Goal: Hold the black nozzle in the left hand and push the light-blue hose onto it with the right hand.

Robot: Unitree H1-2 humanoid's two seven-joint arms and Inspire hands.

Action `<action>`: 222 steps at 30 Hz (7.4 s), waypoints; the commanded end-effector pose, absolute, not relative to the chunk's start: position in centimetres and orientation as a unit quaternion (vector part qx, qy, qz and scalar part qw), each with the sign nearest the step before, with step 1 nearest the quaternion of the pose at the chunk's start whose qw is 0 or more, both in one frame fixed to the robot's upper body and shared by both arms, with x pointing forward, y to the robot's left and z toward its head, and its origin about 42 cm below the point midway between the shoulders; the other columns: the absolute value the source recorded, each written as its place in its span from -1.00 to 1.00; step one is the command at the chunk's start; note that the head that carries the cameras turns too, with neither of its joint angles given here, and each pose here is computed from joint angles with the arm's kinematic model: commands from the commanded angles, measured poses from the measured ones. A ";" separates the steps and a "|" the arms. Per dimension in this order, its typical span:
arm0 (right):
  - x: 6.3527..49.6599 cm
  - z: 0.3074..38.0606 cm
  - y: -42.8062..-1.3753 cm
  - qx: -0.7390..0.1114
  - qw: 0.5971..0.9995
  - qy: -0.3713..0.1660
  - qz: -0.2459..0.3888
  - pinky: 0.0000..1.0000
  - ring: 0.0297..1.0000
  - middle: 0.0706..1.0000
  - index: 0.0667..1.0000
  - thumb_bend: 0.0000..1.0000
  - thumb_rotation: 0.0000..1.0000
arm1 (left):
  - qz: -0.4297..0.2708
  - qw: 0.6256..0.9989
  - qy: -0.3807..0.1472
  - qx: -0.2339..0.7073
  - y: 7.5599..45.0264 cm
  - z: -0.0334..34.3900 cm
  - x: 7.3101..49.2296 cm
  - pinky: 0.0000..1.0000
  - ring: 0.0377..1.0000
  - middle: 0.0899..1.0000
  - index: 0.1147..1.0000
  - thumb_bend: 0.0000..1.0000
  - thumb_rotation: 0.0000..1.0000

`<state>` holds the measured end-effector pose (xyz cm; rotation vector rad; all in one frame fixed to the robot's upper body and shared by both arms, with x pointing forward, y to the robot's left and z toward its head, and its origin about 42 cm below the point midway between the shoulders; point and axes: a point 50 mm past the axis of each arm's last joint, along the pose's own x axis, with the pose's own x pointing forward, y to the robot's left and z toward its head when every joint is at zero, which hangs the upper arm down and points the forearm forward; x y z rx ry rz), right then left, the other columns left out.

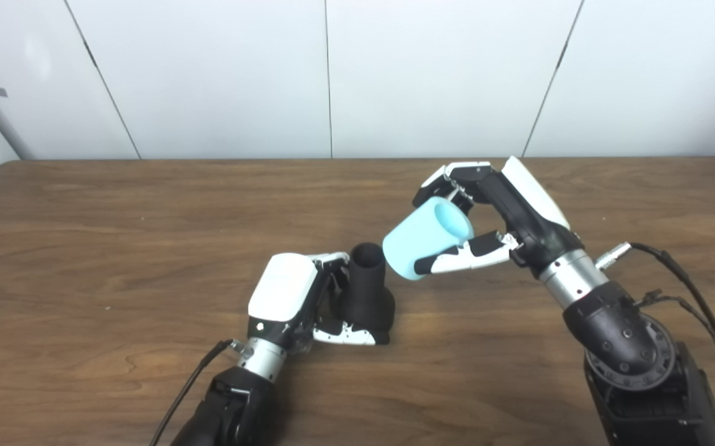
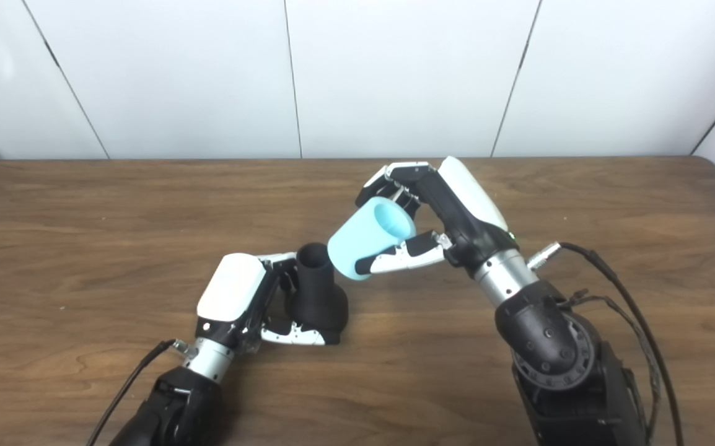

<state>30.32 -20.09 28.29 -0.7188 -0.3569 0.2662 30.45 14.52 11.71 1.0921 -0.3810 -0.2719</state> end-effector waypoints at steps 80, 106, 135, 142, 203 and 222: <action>31.6 31.6 -19.7 -0.327 0.908 -0.220 0.142 -0.35 -0.26 -0.08 0.03 -0.01 -1.00 | -0.265 0.809 -0.009 0.524 12.9 4.8 24.9 -0.24 0.02 0.01 -0.18 -0.06 -1.00; 31.7 31.5 -20.2 -0.356 0.899 -0.198 0.162 -0.32 -0.26 -0.06 0.02 -0.01 -1.00 | -0.264 0.810 -0.010 0.523 12.9 5.0 25.0 -0.26 -0.02 0.00 -0.15 -0.05 -1.00; 31.9 31.7 -20.8 -0.392 0.880 -0.168 0.208 -0.35 -0.25 -0.05 0.00 -0.01 -1.00 | -0.268 0.807 -0.007 0.526 12.9 5.1 25.0 -0.23 0.04 0.02 -0.21 -0.06 -1.00; 31.8 31.7 -20.2 -0.379 0.885 -0.173 0.206 -0.33 -0.26 -0.07 0.00 -0.01 -1.00 | -0.268 0.807 -0.011 0.525 12.8 5.1 25.0 -0.24 0.02 0.02 -0.19 -0.06 -1.00; 31.1 32.3 -19.1 -0.444 0.846 -0.197 0.222 -0.33 -0.28 -0.08 -0.01 -0.01 -1.00 | -0.274 0.807 0.002 0.523 12.1 5.6 24.8 -0.28 -0.07 -0.11 -0.12 -0.05 -1.00; 30.7 30.4 -19.0 -0.452 0.843 -0.166 0.238 -0.38 -0.30 -0.08 0.02 -0.02 -1.00 | -0.277 0.807 0.008 0.521 12.4 5.8 24.7 -0.25 -0.03 -0.03 -0.14 -0.05 -1.00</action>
